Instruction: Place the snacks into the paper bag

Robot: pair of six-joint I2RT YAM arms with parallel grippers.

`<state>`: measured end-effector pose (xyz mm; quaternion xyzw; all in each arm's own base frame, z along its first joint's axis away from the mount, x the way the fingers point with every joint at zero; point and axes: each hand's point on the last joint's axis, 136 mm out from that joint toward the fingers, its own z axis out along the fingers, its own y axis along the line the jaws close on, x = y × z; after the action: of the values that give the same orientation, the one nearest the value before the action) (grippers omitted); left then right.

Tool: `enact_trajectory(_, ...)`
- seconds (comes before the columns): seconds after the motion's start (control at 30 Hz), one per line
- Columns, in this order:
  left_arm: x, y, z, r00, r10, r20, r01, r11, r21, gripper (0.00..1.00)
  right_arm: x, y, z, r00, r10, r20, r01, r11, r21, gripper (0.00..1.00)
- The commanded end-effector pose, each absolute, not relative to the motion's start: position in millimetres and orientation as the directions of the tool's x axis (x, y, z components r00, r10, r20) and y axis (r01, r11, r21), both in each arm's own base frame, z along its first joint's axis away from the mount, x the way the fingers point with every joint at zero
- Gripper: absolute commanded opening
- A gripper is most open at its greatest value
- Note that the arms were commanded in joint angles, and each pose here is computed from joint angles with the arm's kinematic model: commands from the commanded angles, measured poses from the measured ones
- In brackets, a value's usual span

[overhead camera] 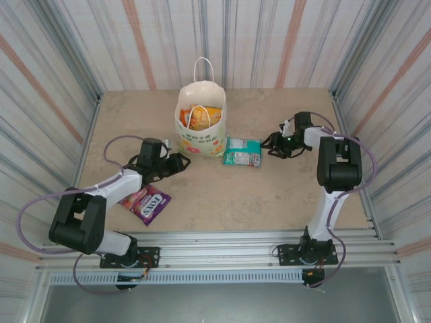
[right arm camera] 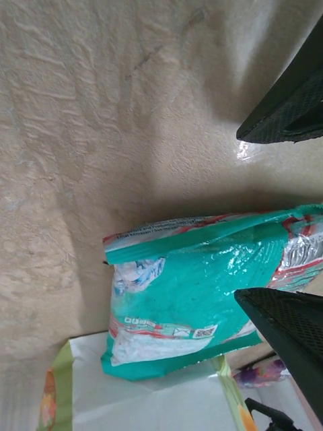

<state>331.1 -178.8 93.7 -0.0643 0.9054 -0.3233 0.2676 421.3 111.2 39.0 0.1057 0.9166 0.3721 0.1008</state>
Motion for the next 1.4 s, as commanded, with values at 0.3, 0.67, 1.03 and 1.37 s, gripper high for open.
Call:
enact_trajectory(0.3, 332.8, -173.0, 99.1, -0.845, -0.271, -0.462, 0.05, 0.818, -0.573, 0.56, 426.9, 143.3, 24.1, -0.977, 0.194, -0.089, 0.065, 0.668, 0.741, 0.53)
enact_trajectory(0.67, 328.6, -168.3, 100.5, -0.851, -0.261, -0.456, 0.039, 0.835, -0.549, 0.56, 418.8, 136.6, 32.1, -0.971, 0.201, -0.127, 0.04, 0.665, 0.746, 0.11)
enact_trajectory(1.03, 322.5, -168.4, 112.8, -0.838, -0.275, -0.471, 0.052, 0.82, -0.571, 0.56, 397.1, 116.1, 83.0, -0.937, 0.248, -0.248, -0.024, 0.659, 0.752, 0.0)
enact_trajectory(1.37, 315.1, -175.9, 121.7, -0.841, -0.27, -0.468, 0.085, 0.789, -0.608, 0.57, 359.9, 112.5, 146.1, -0.882, 0.23, -0.412, -0.154, 0.685, 0.712, 0.0)
